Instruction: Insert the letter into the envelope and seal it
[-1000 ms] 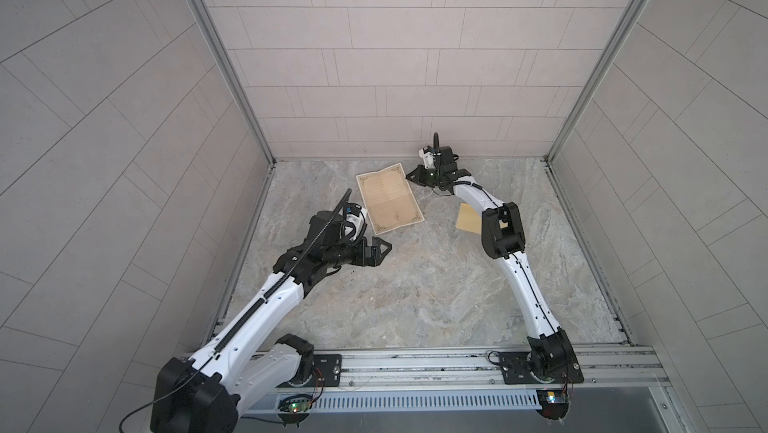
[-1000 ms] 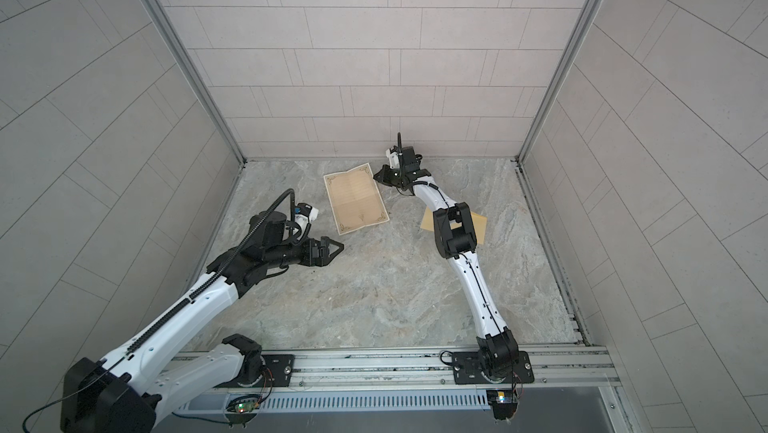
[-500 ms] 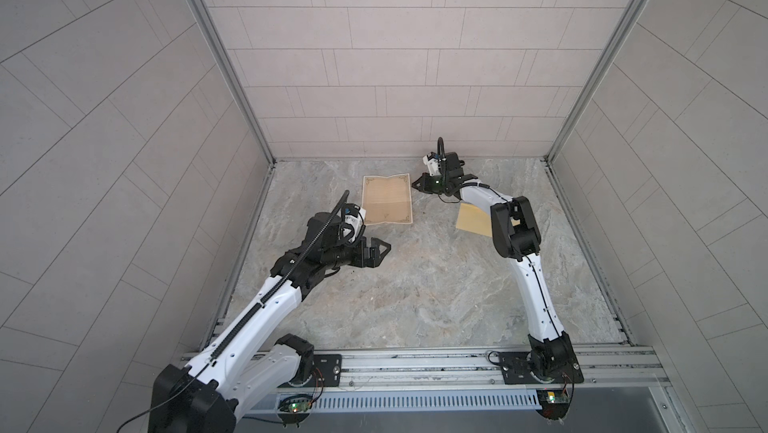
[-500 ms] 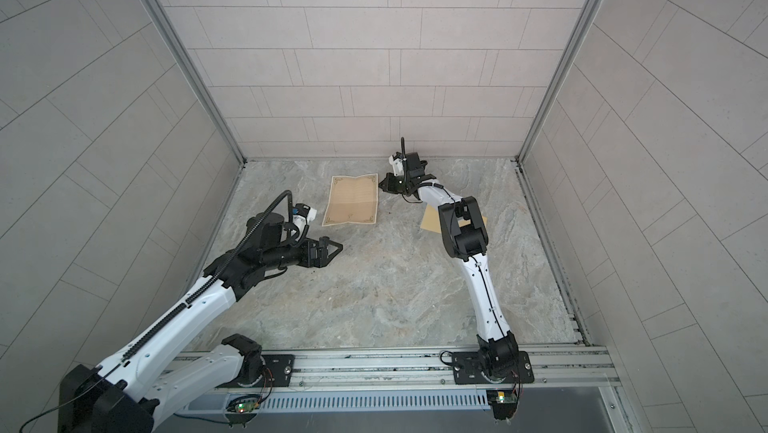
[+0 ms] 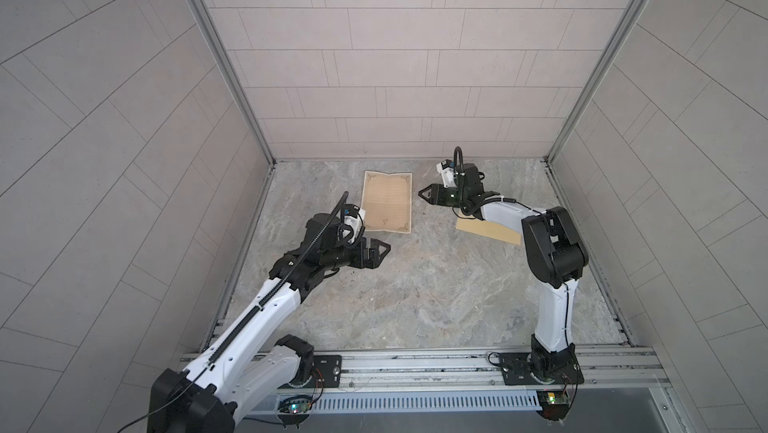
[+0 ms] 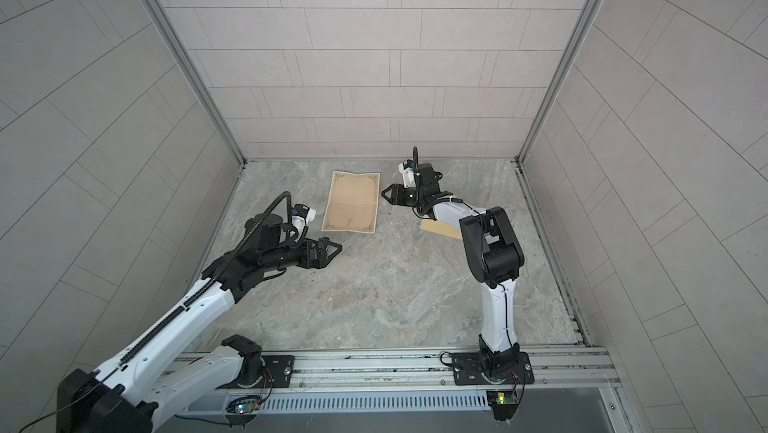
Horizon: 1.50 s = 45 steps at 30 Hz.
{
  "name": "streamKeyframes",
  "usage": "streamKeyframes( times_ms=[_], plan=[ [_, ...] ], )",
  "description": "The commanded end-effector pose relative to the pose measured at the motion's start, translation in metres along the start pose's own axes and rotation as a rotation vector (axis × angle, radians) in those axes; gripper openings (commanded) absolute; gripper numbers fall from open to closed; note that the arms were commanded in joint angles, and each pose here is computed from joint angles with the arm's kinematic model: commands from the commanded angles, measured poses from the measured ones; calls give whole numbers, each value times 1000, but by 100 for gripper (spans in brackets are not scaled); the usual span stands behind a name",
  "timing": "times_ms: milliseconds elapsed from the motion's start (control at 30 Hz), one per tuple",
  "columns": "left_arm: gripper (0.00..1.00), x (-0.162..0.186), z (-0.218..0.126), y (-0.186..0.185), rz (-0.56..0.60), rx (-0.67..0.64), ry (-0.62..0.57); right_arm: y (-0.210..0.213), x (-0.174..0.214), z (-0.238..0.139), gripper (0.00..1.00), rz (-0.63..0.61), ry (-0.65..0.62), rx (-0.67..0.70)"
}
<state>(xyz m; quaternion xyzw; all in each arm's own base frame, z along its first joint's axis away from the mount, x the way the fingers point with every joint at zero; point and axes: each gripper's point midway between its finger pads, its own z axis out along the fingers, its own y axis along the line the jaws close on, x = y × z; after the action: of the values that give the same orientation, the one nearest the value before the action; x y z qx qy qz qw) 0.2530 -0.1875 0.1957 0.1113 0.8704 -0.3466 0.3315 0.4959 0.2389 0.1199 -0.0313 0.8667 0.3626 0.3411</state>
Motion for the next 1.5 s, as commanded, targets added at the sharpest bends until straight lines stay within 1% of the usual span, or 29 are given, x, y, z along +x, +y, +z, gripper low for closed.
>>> streamKeyframes(
  times_ms=[0, 67, 167, 267, 367, 467, 633, 800, 967, 1200, 1467],
  plan=[
    [99, 1, -3, -1, 21, -1, -9, 11, 12, -15, 59, 102, -27, 10],
    [99, 1, -3, -1, 21, -1, -8, 7, 30, -15, 63, 174, -3, 20],
    [99, 1, -3, -1, 21, 1, -8, 9, 51, -10, 65, 239, 30, -2],
    [99, 2, -3, -1, 19, 3, -6, 14, 67, -3, 67, 252, 66, -8],
    [99, 3, -3, -1, 19, 2, -5, 17, 70, 4, 67, 250, 71, -14],
    [99, 3, -3, -1, 18, 2, -4, 19, 57, 14, 68, 227, 55, -30],
    [99, 3, -3, -1, 22, 0, -6, 14, 19, 34, 70, 201, 8, -51],
    [99, 3, -4, 0, 24, -6, -6, 3, -22, 54, 74, 198, -49, -73],
    [99, 3, -4, 0, 26, -5, -6, -5, -49, 77, 78, 183, -74, -96],
    [99, 4, -3, 0, 24, -3, -2, -20, -62, 111, 80, 168, -50, -85],
    [99, 5, -3, 0, 25, -4, 0, -33, -66, 129, 80, 167, -33, -76]
  ],
)
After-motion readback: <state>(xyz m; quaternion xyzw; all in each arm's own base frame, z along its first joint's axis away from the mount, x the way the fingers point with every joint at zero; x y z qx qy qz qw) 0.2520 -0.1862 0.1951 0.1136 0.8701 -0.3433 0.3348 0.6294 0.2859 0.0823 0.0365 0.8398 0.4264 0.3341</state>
